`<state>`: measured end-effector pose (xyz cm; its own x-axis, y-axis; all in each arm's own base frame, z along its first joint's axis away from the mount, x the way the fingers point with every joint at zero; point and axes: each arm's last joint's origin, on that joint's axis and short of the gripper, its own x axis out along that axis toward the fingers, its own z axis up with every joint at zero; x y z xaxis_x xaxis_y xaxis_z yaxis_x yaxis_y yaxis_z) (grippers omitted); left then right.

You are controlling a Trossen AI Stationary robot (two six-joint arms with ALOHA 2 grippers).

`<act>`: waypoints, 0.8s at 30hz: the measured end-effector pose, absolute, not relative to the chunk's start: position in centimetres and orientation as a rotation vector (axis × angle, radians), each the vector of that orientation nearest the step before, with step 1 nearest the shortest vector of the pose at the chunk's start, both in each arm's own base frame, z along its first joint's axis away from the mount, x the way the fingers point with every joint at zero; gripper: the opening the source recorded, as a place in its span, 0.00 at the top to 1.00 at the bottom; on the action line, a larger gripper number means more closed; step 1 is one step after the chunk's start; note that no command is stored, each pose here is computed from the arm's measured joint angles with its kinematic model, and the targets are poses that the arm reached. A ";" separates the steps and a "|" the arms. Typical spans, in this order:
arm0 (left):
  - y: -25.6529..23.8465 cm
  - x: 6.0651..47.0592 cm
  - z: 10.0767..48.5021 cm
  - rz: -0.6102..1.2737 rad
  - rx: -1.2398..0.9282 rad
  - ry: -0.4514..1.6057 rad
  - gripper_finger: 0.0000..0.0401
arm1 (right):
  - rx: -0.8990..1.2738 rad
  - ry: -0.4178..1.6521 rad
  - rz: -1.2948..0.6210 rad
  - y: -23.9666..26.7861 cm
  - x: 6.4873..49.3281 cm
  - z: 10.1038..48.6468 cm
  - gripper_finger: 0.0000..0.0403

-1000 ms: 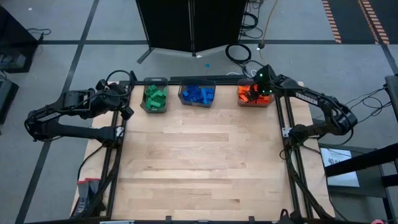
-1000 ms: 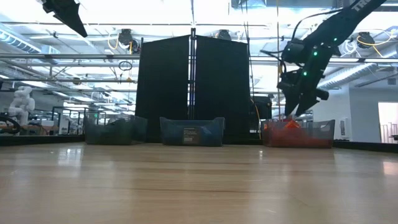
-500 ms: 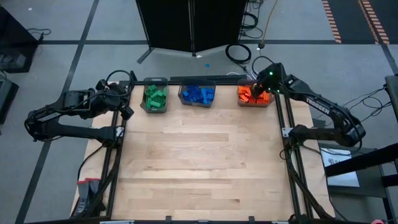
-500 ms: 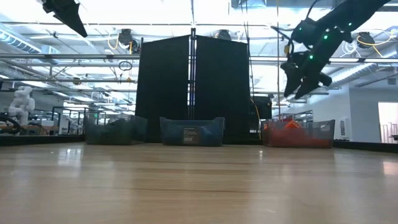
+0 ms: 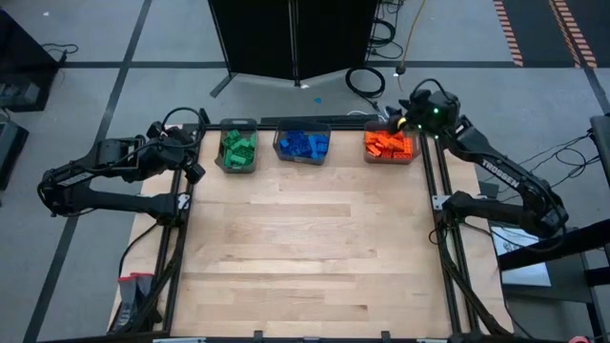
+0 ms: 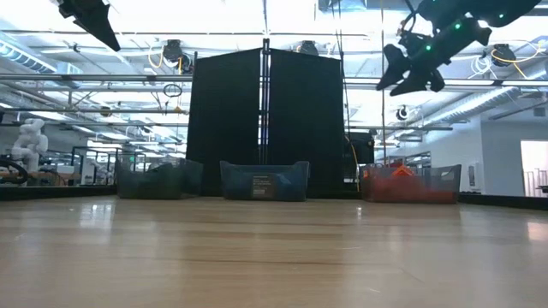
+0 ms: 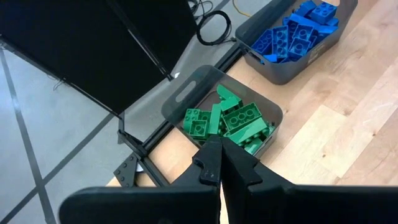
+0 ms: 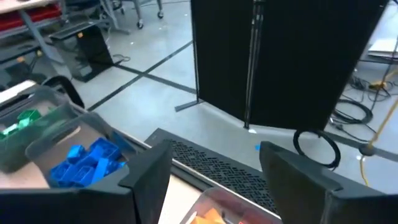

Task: Sort blocks
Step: Return to Home Position

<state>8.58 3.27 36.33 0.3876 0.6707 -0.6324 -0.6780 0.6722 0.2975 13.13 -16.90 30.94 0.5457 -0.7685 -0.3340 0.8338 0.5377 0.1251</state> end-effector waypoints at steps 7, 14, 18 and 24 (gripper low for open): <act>3.3 8.6 36.3 0.858 -0.011 0.799 1.00 | 0.242 0.281 -0.890 -16.2 14.1 30.9 0.41; 3.3 8.8 36.5 0.857 -0.016 0.772 1.00 | 0.209 0.265 -0.701 -14.6 15.8 31.2 0.41; 3.4 9.1 36.8 0.854 -0.022 0.728 1.00 | 0.172 0.207 -0.617 -13.4 17.1 31.8 0.41; 3.0 9.6 37.5 0.633 -0.016 0.655 1.00 | 0.151 0.068 -0.392 -11.0 18.9 33.2 0.41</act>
